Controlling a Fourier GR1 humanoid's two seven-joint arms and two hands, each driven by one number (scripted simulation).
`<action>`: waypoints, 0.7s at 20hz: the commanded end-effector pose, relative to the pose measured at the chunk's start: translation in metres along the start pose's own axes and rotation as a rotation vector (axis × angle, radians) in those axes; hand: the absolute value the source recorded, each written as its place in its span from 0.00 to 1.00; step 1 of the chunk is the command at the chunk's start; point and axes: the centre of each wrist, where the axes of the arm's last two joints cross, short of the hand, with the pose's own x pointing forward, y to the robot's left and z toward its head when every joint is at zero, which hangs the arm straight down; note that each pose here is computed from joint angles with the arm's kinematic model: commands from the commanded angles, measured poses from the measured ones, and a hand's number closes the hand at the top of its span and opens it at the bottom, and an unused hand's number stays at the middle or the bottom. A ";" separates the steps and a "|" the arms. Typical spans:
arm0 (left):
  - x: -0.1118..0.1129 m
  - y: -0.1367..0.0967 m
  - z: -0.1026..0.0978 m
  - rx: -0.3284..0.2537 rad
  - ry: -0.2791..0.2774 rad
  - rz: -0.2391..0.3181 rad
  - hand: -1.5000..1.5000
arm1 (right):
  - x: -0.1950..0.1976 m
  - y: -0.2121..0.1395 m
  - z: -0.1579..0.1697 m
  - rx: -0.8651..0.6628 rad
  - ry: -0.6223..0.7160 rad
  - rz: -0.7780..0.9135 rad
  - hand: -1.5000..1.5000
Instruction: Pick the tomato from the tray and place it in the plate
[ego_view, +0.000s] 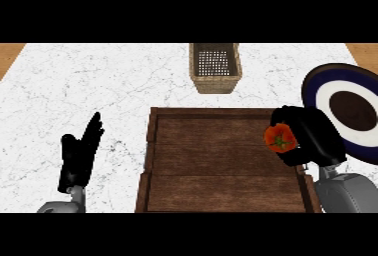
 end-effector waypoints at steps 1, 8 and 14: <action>-0.001 0.010 -0.001 0.019 0.001 -0.007 0.50 | -0.017 -0.044 0.024 -0.119 -0.010 -0.027 1.00; -0.005 0.010 0.009 -0.005 0.008 -0.008 0.50 | -0.033 -0.086 0.040 -0.452 0.131 -0.011 1.00; -0.007 0.007 -0.011 -0.006 -0.001 0.013 0.50 | -0.073 -0.098 0.025 -0.465 0.284 -0.071 1.00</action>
